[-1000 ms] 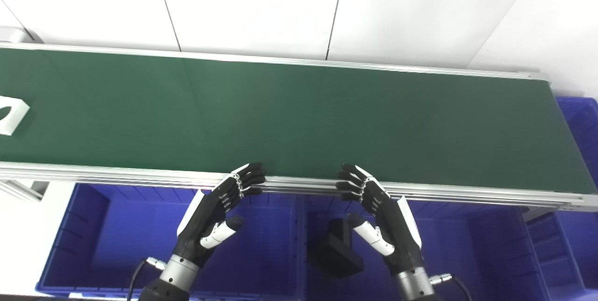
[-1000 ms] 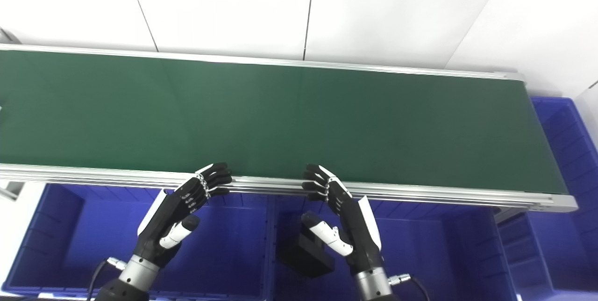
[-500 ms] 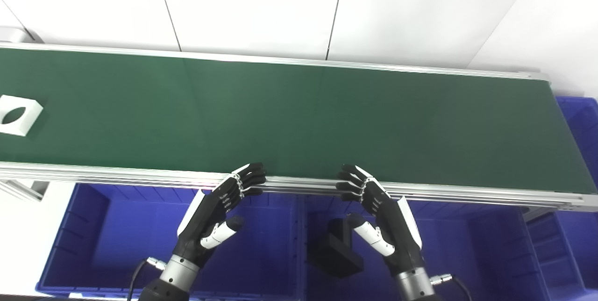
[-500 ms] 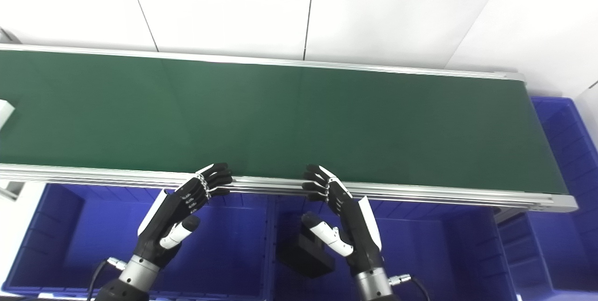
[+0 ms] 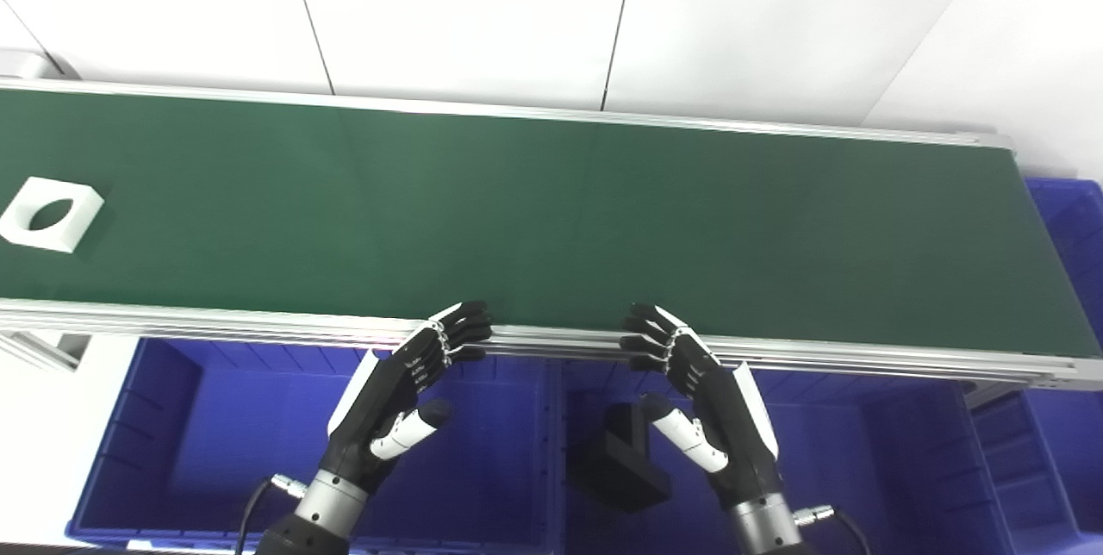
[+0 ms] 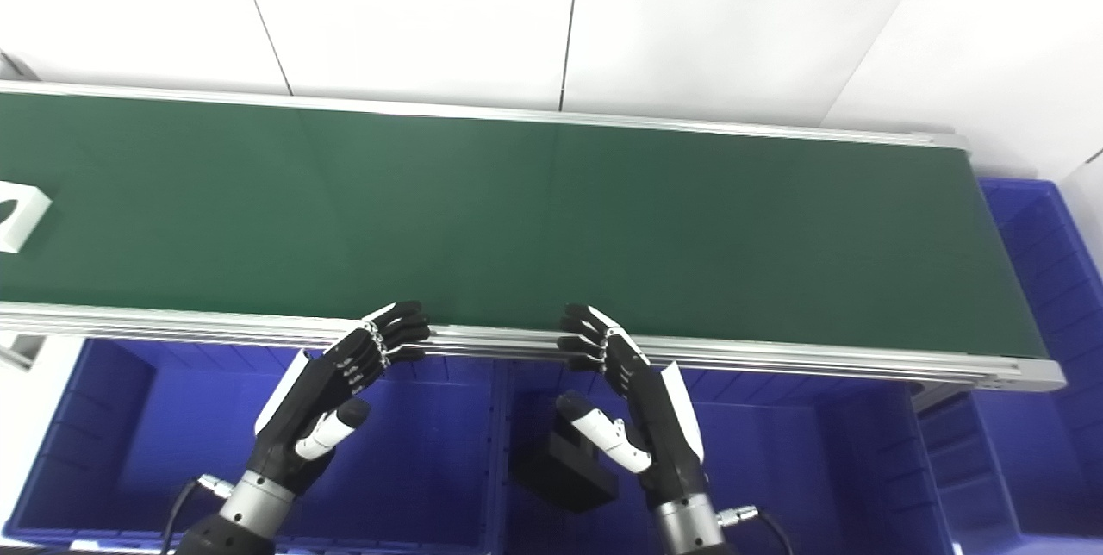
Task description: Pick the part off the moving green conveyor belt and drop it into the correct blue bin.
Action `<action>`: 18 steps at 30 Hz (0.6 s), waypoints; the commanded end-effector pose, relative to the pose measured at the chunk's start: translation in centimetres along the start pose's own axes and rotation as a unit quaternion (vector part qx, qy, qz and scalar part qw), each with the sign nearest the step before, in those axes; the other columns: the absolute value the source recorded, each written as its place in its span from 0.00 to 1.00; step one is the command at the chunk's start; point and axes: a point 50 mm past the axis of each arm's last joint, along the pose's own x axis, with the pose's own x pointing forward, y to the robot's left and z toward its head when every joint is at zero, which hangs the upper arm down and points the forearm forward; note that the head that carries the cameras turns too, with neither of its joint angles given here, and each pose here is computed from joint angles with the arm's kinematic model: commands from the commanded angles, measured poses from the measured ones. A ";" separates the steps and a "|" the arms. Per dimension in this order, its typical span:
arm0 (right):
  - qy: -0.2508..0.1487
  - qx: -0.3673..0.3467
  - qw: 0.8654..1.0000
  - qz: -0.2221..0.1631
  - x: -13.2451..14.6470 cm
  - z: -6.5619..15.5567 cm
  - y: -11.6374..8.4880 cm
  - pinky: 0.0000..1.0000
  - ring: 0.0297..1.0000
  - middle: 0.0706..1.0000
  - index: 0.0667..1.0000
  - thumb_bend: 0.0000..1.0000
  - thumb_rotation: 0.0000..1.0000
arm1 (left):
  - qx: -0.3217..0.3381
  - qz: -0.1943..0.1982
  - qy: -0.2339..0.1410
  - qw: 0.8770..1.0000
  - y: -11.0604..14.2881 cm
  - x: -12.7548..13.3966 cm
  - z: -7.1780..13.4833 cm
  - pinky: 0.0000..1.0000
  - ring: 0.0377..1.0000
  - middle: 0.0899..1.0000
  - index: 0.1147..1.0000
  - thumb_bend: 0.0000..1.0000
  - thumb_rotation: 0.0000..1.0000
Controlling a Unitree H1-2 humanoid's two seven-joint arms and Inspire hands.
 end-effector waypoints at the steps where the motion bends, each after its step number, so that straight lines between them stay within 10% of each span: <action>1: -0.039 0.004 0.999 -0.003 0.3 0.9 0.0 0.69 0.76 0.80 0.84 0.70 0.75 | 0.001 -0.001 -0.036 0.999 -0.1 0.5 0.9 0.77 0.82 0.83 0.84 0.87 0.78; 18: -0.038 0.002 0.999 -0.002 0.3 0.0 -0.9 0.69 0.76 0.80 0.85 0.68 0.77 | -0.004 -0.004 -0.032 0.999 -1.2 1.1 0.4 0.74 0.80 0.80 0.82 0.88 0.75</action>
